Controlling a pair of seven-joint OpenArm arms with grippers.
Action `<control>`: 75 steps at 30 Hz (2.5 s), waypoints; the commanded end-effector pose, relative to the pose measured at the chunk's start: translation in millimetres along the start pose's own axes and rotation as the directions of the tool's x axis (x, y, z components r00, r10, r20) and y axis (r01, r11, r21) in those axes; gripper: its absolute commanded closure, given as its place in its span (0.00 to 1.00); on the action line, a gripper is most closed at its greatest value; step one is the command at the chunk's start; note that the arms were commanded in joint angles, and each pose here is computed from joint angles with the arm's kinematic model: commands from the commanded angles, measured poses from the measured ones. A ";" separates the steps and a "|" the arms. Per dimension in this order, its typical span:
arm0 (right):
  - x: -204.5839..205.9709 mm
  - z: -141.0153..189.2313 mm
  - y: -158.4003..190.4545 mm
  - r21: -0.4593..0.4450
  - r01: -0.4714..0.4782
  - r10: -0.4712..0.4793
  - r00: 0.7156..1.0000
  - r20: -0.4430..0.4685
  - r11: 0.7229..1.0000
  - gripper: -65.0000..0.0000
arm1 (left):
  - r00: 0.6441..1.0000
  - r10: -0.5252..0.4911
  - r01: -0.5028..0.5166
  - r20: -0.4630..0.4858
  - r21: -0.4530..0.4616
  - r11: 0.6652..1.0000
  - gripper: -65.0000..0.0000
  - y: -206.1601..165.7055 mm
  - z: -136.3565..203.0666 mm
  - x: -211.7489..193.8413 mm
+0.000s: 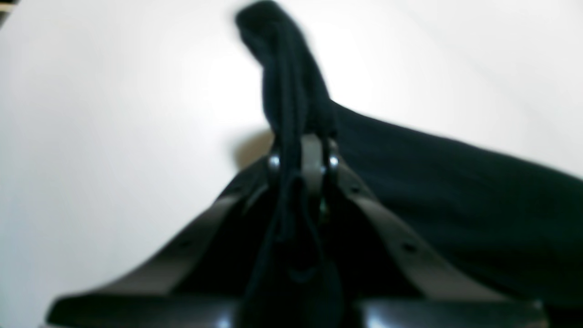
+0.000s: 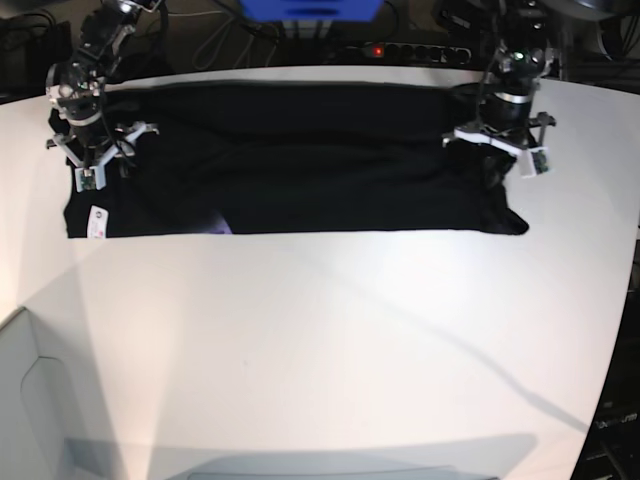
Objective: Fold the T-shirt properly
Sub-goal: 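Grasp the strip's end with the left gripper and fold it toward the right gripper, then press the folded end flat with the left gripper and release it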
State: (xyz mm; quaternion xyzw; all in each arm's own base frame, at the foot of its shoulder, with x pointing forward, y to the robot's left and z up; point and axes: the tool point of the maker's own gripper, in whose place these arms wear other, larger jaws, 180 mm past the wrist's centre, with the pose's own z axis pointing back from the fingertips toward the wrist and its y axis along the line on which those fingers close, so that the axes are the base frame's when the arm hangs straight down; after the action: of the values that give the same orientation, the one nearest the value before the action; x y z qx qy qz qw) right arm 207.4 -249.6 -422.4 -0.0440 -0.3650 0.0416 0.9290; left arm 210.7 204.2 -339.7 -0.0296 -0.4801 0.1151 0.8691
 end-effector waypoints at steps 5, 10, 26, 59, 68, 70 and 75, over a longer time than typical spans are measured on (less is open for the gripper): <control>-9.5 1.0 -1.4 -0.002 -0.028 0.028 0.998 -0.053 1.000 0.54 | 0.999 -0.001 -0.007 -0.039 -0.206 0.978 1.00 -73.8 2.9 -18.3; -4.0 -1.0 -2.5 -0.006 -0.027 0.026 0.999 -0.045 1.000 0.54 | 0.997 -0.022 -0.008 -0.072 -0.388 0.922 1.00 -141.9 9.8 -31.0; -0.3 -0.6 -9.3 -0.015 -0.044 0.044 0.998 -0.039 0.999 0.54 | 0.958 -0.285 0.207 -0.019 -0.643 0.738 1.00 -255.1 8.3 -72.9; -1.1 -0.6 -9.4 -0.015 -0.044 0.044 0.998 -0.043 0.999 0.54 | 0.953 -0.291 0.248 0.082 -0.763 0.597 0.43 -327.6 36.9 -36.8; -0.6 -0.6 -9.3 -0.015 -0.044 0.044 0.998 -0.040 0.999 0.54 | 0.968 -0.242 0.232 0.064 -0.597 0.768 0.44 -241.2 8.7 -9.3; 1.5 -1.3 -9.5 -0.016 -0.044 0.044 0.998 -0.036 0.999 0.54 | 0.973 -0.226 0.214 0.044 -0.535 0.817 0.44 -215.9 -1.4 -7.2; 7.1 -3.4 -8.6 -0.015 -0.041 0.041 0.999 -0.025 0.999 0.54 | 0.977 -0.213 0.200 0.029 -0.483 0.852 0.44 -196.2 -11.9 -4.8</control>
State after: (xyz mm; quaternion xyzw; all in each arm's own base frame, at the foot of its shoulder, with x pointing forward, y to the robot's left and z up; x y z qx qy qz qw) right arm 217.4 -254.7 -419.1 -0.0531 -0.3622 0.0497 0.9293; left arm 245.5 19.9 -333.0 -0.1817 -0.4593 -0.0999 0.8637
